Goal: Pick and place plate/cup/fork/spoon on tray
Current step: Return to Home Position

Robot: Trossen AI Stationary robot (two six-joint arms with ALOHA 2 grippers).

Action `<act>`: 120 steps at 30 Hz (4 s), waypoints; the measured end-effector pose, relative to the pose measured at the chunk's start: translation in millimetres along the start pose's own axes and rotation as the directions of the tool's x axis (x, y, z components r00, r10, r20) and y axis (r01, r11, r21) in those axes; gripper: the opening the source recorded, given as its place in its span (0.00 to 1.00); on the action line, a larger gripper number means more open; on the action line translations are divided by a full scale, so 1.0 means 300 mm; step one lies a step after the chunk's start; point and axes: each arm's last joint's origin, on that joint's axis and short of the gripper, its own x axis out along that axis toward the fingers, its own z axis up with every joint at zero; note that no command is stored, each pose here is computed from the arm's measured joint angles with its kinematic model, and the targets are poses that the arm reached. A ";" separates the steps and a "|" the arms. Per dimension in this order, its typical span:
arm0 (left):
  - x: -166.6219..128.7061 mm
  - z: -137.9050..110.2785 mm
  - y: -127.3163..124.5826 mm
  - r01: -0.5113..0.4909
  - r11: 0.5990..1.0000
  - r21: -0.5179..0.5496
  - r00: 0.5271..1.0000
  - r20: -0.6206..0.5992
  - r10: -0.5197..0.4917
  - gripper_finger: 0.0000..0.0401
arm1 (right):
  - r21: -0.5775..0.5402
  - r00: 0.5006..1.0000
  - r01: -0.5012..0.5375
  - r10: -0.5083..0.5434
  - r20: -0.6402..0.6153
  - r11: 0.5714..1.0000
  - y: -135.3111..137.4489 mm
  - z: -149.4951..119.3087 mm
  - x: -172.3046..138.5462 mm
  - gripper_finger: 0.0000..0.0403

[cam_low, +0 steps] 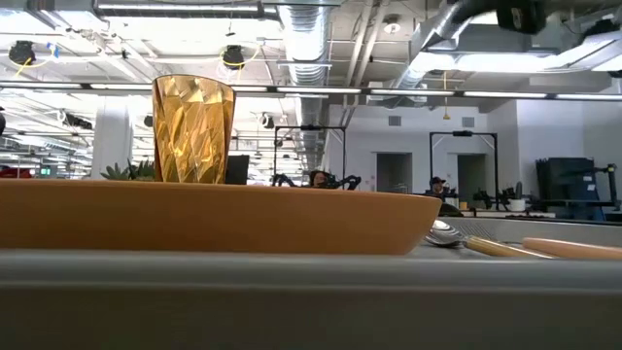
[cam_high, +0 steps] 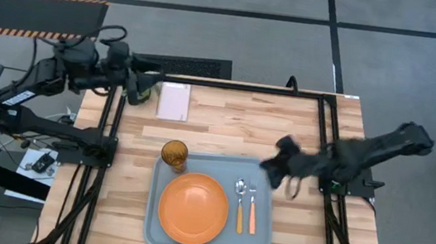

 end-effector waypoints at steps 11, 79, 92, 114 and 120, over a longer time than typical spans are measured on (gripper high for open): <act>-0.097 -0.135 0.043 0.154 0.983 0.095 0.971 0.167 -0.168 0.53 | -0.200 0.891 0.042 0.054 0.451 0.979 -0.199 0.049 -0.283 0.29; -0.019 -0.967 0.285 0.150 0.978 -0.142 0.962 0.248 -0.112 0.53 | -0.362 0.730 -0.085 0.305 0.612 0.928 -0.582 -0.354 0.041 0.29; -0.015 -0.987 0.291 0.121 0.983 -0.137 0.980 0.176 -0.096 0.53 | -0.361 0.728 -0.087 0.306 0.613 0.929 -0.582 -0.354 0.041 0.29; -0.015 -0.986 0.291 0.118 0.984 -0.137 0.980 0.173 -0.094 0.53 | -0.359 0.727 -0.089 0.307 0.614 0.929 -0.582 -0.354 0.041 0.29; -0.016 -0.985 0.290 0.118 0.983 -0.137 0.980 0.174 -0.094 0.53 | -0.359 0.727 -0.089 0.308 0.614 0.929 -0.582 -0.354 0.041 0.29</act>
